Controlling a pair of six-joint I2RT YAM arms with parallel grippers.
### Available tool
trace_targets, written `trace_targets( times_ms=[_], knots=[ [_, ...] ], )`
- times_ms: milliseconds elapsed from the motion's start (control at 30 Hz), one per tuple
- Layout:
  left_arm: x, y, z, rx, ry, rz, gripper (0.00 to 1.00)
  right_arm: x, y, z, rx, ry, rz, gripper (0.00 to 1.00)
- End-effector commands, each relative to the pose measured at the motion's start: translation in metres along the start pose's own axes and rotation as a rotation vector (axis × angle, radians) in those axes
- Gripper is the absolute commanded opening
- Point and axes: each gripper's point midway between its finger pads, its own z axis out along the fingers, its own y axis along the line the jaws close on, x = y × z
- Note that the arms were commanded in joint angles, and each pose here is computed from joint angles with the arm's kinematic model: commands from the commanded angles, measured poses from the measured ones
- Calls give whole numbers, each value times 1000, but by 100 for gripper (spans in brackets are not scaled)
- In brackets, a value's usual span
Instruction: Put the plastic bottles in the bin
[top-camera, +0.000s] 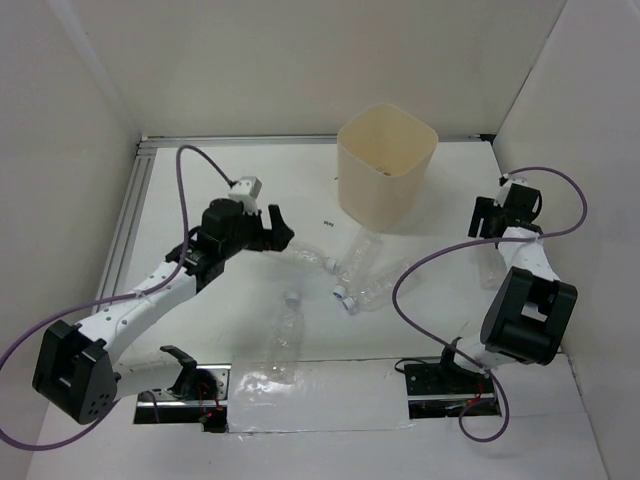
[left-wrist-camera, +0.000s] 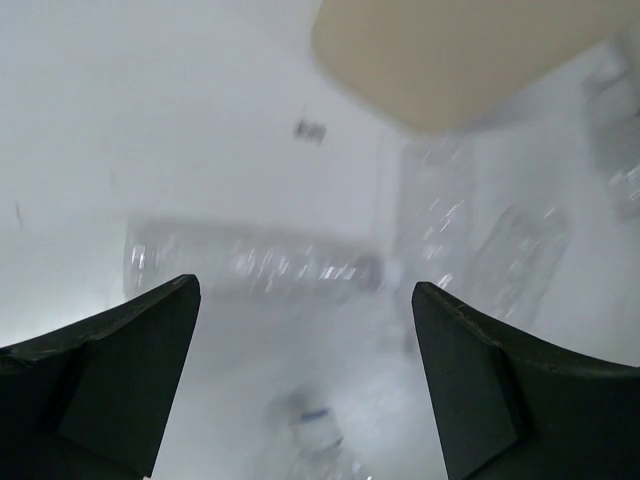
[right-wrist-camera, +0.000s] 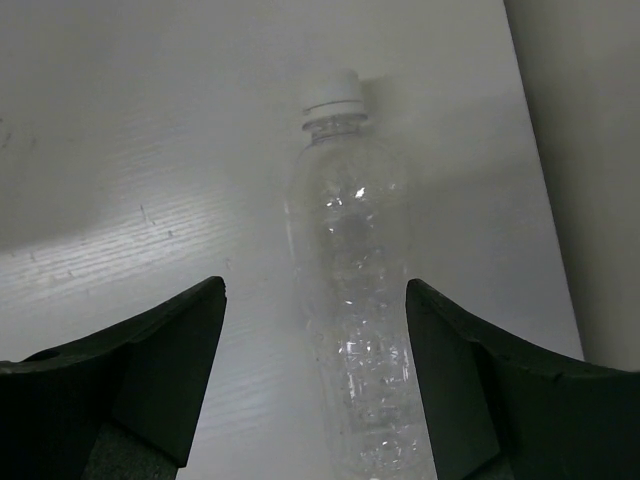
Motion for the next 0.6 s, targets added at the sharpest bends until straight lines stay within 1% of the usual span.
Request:
trace_targets(
  times_ms=[0,100,133,200,267,333,367,400,433,467,500,567],
  knots=[
    [40,14,-5,-16,90,17,100,-24,-19,5,66,-72,-115,80],
    [69,20,-9,-18,168,-20,100,-5,-25,19,79,-34,-155,80],
    [74,21,-12,-25,182,-32,100,0,-27,21,91,-35,-167,80],
    [83,24,-15,-37,202,-58,100,15,-28,29,84,3,-217,80],
    [90,26,-18,-52,230,-74,100,32,-33,39,78,48,-224,80],
    [84,24,-19,-65,226,-110,100,55,-33,50,10,119,-205,80],
    [83,23,-22,-66,226,-123,100,62,-29,53,-17,152,-212,77],
    [83,19,-23,-64,235,-140,100,72,-28,56,-45,180,-207,73],
    [85,16,-24,-66,246,-190,100,81,-30,62,-59,211,-207,67],
    [80,13,-26,-64,236,-214,100,81,-27,64,-79,217,-204,59],
    [86,12,-28,-74,263,-255,100,84,-28,62,-95,225,-207,39],
    [88,6,-33,-70,294,-276,100,76,-28,58,-116,191,-206,21]
  ],
)
